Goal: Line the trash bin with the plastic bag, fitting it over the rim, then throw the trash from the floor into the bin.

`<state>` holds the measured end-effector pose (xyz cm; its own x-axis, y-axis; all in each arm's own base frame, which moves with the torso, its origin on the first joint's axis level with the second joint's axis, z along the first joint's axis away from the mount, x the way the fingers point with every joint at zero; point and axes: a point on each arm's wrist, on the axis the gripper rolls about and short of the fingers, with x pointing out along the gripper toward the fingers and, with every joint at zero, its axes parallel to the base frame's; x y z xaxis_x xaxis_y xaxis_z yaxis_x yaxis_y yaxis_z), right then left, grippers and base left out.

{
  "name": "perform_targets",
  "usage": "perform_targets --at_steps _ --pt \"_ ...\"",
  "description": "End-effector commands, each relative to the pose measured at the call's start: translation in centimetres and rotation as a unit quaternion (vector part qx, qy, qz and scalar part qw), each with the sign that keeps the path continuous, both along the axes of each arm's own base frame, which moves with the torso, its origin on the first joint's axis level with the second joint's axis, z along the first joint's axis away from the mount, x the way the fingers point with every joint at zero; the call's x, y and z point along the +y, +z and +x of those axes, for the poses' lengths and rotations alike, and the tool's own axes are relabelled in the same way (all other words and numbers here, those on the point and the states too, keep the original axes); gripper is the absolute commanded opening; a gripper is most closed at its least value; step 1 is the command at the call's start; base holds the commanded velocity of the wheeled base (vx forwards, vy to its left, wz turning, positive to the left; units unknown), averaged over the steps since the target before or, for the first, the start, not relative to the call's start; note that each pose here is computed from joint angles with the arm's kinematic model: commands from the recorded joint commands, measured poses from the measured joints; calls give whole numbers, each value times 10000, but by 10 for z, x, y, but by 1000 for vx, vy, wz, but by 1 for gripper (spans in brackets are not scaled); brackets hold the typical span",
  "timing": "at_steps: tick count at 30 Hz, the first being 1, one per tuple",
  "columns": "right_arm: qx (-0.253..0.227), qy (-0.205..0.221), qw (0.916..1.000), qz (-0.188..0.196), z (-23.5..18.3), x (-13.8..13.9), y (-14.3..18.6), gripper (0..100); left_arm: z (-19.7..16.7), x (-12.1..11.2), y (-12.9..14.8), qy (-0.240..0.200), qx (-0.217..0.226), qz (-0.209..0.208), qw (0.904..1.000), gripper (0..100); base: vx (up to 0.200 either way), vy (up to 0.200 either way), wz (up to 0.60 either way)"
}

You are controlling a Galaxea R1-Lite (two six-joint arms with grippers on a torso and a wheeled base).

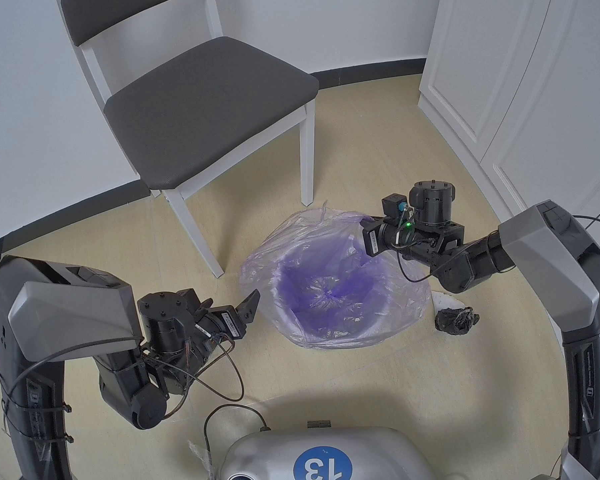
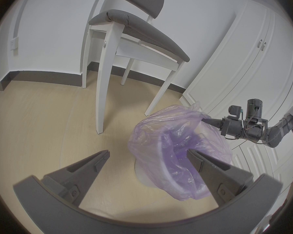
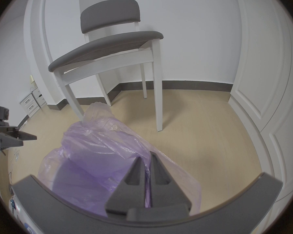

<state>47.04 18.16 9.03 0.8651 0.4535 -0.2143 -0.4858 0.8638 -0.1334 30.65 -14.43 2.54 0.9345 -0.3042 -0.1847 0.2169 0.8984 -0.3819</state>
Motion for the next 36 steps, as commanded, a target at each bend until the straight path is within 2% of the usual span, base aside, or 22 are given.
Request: perform_targets --at_steps 1,11,12,17,22,24,26,29,32,36 --pt "34 -90 10000 -22 17 -3 -9 0 1 -1 1 -2 -76 -41 10000 100 0 0 0" --pt "64 -136 9999 -30 39 -1 -8 0 2 0 -2 14 -49 -28 10000 100 0 0 0" --pt "85 -136 9999 -38 40 -1 -7 100 3 0 -3 21 -42 -24 10000 100 0 0 0" --pt "30 -113 9999 21 39 3 -5 100 3 -1 -3 6 -48 -29 10000 100 0 0 0" --pt "-47 -204 9991 374 37 -1 12 100 3 -4 -3 -45 -83 29 10000 100 0 0 0" --pt "-57 -224 9987 456 31 -3 24 100 8 -2 5 -42 -304 170 9994 100 0 0 0" --pt "-1 -233 9984 516 18 -7 36 100 18 -3 19 -70 -741 413 9964 100 0 0 0" --pt "-92 -242 9972 705 8 -11 42 100 26 -9 30 -280 -1129 649 9911 100 0 0 0" --pt "-223 -270 9950 935 -3 -14 45 100 32 -15 37 -446 -1252 987 9862 100 0 0 0" --pt "28 -308 9959 845 -15 -19 34 100 40 -22 45 -496 -1163 1063 9863 100 0 0 0"
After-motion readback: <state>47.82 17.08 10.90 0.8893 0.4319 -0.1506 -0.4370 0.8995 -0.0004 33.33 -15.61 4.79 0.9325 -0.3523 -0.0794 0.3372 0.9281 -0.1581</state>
